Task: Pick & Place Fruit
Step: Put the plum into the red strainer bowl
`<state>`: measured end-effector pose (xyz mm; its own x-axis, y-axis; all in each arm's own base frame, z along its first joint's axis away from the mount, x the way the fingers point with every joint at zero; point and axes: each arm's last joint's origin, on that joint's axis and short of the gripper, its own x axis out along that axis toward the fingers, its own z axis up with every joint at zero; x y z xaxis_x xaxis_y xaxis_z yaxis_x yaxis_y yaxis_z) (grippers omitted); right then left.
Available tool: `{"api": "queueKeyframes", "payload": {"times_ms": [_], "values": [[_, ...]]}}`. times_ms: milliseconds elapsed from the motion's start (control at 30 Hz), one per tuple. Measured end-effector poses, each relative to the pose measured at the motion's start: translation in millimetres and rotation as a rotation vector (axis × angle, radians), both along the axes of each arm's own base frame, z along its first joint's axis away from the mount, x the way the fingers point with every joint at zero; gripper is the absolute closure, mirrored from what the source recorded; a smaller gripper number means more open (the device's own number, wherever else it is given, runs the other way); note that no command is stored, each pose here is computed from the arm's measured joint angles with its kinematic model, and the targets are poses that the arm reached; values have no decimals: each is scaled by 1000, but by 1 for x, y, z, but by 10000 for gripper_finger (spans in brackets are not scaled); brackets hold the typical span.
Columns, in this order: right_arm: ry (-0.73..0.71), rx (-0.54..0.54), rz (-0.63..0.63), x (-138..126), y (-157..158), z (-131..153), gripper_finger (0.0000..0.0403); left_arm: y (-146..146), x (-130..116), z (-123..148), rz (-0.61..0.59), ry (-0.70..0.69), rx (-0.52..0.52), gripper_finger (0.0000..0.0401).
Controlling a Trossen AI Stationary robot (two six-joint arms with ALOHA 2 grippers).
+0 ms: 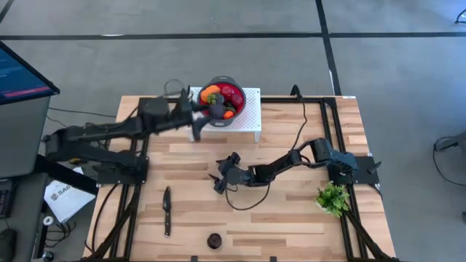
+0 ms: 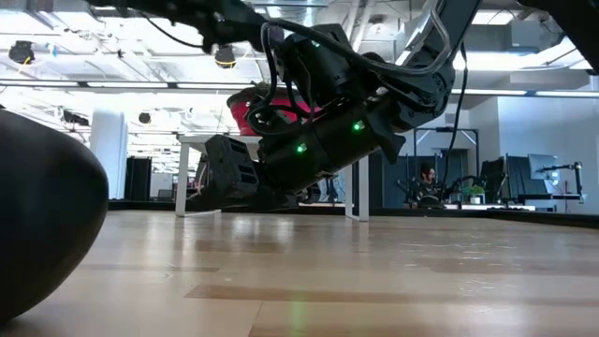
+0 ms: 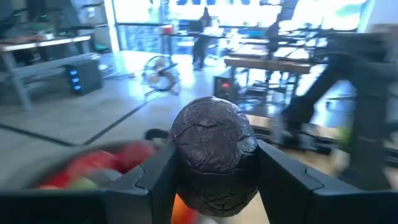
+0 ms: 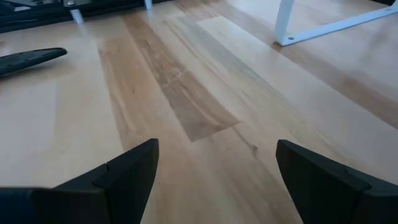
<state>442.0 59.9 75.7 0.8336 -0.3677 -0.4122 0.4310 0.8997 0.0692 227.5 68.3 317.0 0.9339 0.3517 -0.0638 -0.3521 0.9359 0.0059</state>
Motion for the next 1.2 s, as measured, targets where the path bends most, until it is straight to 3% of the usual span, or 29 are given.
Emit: {"api": "queueKeyframes", "payload": {"times_ms": [133, 300, 733, 1200], "values": [[-2, 6, -3, 0, 0, 0, 85, 33, 19, 0, 54, 34, -21, 219], [-3, 7, -3, 0, 0, 0, 85, 53, 40, -16, 90, 105, -49, 208], [-11, 10, -1, 0, 1, 0, 85, 57, 51, -32, 115, 165, -41, 178], [-10, 9, 0, 0, 1, 0, 85, 55, 46, -23, 116, 133, -29, 90]]}}
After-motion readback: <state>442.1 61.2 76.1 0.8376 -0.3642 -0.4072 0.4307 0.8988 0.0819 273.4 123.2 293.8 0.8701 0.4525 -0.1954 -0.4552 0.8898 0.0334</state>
